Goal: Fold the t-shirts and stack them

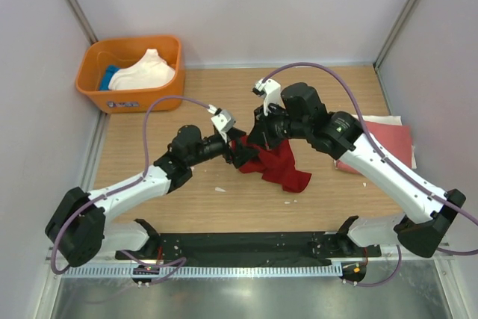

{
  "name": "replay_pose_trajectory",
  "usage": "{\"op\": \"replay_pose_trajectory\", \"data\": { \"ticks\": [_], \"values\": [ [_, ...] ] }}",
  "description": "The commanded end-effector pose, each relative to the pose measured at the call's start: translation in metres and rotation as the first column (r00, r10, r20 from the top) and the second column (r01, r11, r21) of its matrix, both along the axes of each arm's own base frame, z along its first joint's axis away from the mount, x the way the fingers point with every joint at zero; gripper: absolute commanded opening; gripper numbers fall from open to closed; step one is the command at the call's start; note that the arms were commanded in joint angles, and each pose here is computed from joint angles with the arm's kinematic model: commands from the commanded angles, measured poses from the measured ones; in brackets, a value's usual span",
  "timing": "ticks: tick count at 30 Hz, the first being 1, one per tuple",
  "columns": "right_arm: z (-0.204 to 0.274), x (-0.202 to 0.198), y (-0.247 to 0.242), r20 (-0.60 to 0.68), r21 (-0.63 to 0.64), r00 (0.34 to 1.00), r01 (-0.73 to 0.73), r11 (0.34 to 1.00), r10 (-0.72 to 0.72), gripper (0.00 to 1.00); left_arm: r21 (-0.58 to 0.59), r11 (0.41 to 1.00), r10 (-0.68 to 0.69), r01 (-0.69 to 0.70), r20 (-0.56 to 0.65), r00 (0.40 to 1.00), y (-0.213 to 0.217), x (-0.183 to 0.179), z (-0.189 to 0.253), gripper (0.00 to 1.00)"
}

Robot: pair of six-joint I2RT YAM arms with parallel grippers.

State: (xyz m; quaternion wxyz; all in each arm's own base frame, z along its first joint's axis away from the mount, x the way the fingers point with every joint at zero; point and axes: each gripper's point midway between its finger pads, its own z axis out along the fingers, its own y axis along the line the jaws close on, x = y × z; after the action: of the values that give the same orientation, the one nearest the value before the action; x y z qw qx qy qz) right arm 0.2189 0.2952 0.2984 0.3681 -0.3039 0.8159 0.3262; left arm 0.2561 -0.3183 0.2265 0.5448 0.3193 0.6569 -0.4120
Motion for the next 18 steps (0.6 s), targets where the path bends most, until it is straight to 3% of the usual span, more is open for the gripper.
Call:
{"op": "replay_pose_trajectory", "data": {
  "ticks": [1, 3, 5, 6, 9, 10, 12, 13, 14, 15, 18],
  "values": [
    [0.036, -0.008, 0.001, 0.054, 0.099, 0.998, -0.022, 0.995, 0.017, 0.01, -0.047, 0.999, 0.021, -0.015, 0.134, 0.991, -0.004, 0.01, 0.017, 0.76],
    [0.037, -0.008, 0.0, 0.058, 0.094, 0.998, -0.017, 0.995, 0.012, 0.01, -0.054, 0.998, 0.022, -0.015, 0.133, 0.991, -0.003, 0.01, 0.012, 0.74],
    [0.037, -0.008, -0.003, 0.059, 0.089, 0.998, -0.01, 0.996, 0.004, 0.01, -0.069, 0.998, 0.01, 0.0, 0.14, 0.99, -0.005, 0.007, 0.013, 0.58],
    [0.036, -0.007, -0.004, 0.059, 0.085, 0.998, -0.006, 0.996, 0.001, 0.01, -0.071, 0.997, -0.007, 0.016, 0.138, 0.99, -0.006, 0.004, 0.012, 0.39],
    [0.031, -0.004, -0.008, 0.063, 0.07, 0.998, 0.016, 0.997, -0.02, 0.01, -0.094, 0.994, -0.046, 0.059, 0.14, 0.989, -0.008, -0.004, 0.019, 0.14],
    [0.027, -0.002, -0.009, 0.06, 0.06, 0.998, 0.025, 0.998, -0.029, 0.01, -0.102, 0.993, -0.051, 0.066, 0.141, 0.989, -0.009, -0.006, 0.022, 0.0],
    [0.021, 0.002, -0.011, 0.06, 0.043, 0.997, 0.049, 0.998, -0.051, 0.02, -0.126, 0.988, -0.069, 0.086, 0.137, 0.988, -0.008, -0.012, 0.03, 0.0],
    [0.017, 0.003, -0.011, 0.056, 0.037, 0.997, 0.052, 0.998, -0.054, 0.07, -0.135, 0.986, -0.082, 0.101, 0.138, 0.987, -0.008, -0.015, 0.033, 0.0],
    [0.014, 0.003, -0.011, 0.054, 0.036, 0.997, 0.052, 0.998, -0.054, 0.31, -0.143, 0.984, -0.085, 0.105, 0.137, 0.987, -0.008, -0.016, 0.036, 0.0],
    [0.015, 0.004, -0.01, 0.063, 0.044, 0.997, 0.052, 0.998, -0.054, 0.41, -0.153, 0.982, -0.086, 0.107, 0.137, 0.987, -0.007, -0.019, 0.04, 0.0],
    [0.009, 0.006, -0.011, 0.066, 0.035, 0.996, 0.062, 0.997, -0.065, 0.53, -0.163, 0.98, -0.09, 0.113, 0.139, 0.986, -0.005, -0.023, 0.043, 0.0]
  ]
}}
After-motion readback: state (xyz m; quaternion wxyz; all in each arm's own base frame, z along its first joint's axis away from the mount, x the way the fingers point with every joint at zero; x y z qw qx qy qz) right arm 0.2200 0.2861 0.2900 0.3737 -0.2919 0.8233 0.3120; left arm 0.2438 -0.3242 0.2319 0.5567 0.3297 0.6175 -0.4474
